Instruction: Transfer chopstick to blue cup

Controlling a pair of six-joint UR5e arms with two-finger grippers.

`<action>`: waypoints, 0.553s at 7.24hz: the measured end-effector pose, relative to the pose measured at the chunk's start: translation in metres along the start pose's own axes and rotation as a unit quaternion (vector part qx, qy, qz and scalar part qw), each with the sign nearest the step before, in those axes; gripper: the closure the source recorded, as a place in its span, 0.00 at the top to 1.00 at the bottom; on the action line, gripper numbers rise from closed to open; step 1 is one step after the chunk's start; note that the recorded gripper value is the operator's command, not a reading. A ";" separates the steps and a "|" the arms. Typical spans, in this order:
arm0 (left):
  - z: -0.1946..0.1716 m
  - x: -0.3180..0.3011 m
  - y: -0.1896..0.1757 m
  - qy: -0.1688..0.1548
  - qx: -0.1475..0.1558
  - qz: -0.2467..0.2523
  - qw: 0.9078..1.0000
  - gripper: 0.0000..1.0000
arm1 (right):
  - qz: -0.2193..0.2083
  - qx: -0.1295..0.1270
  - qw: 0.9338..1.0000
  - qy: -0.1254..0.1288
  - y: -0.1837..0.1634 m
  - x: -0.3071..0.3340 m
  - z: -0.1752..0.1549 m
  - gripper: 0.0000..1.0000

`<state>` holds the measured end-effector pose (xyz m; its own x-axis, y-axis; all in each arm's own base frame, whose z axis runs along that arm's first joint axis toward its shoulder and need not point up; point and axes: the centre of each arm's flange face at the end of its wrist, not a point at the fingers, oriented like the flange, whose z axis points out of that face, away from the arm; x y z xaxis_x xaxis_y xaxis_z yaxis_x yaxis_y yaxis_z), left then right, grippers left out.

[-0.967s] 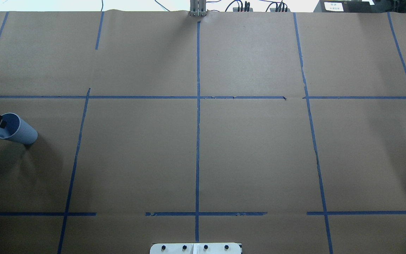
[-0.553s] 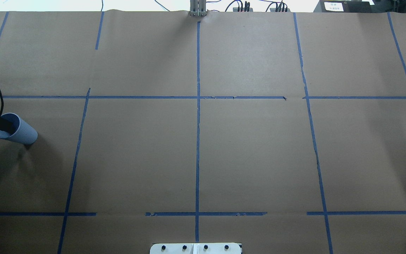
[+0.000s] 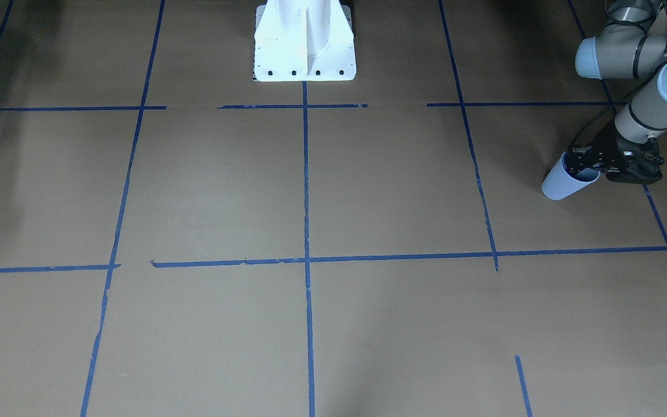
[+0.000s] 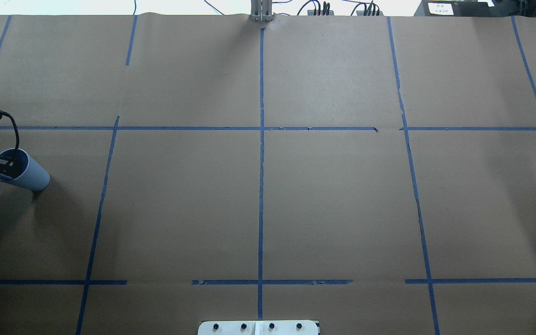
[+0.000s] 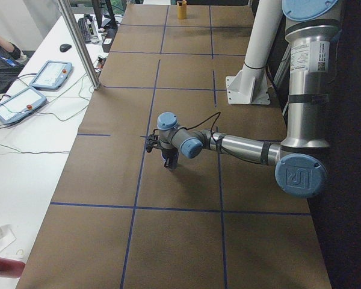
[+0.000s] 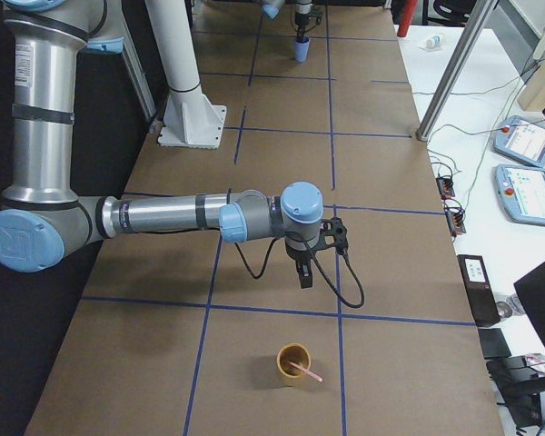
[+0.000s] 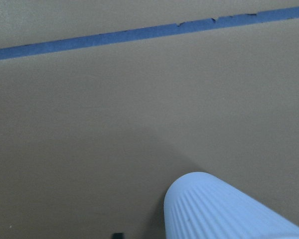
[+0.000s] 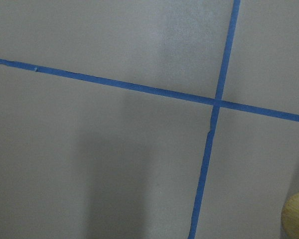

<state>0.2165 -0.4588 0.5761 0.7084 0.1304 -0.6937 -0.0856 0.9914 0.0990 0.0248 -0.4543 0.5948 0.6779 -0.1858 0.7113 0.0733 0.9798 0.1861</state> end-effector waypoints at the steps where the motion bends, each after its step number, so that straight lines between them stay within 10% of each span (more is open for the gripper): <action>1: 0.001 0.001 -0.003 0.000 0.000 0.000 1.000 0.02 | 0.000 0.000 1.000 0.000 0.000 0.000 0.000 1.00; 4: -0.005 0.014 -0.011 0.013 0.001 0.005 1.000 0.00 | -0.001 0.001 1.000 0.000 0.000 0.000 0.000 1.00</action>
<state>0.2241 -0.4675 0.5617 0.6897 0.1407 -0.7103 -0.0910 0.9900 0.1077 0.0248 -0.4543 0.5941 0.6778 -0.1873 0.7110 0.0733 0.9794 0.1882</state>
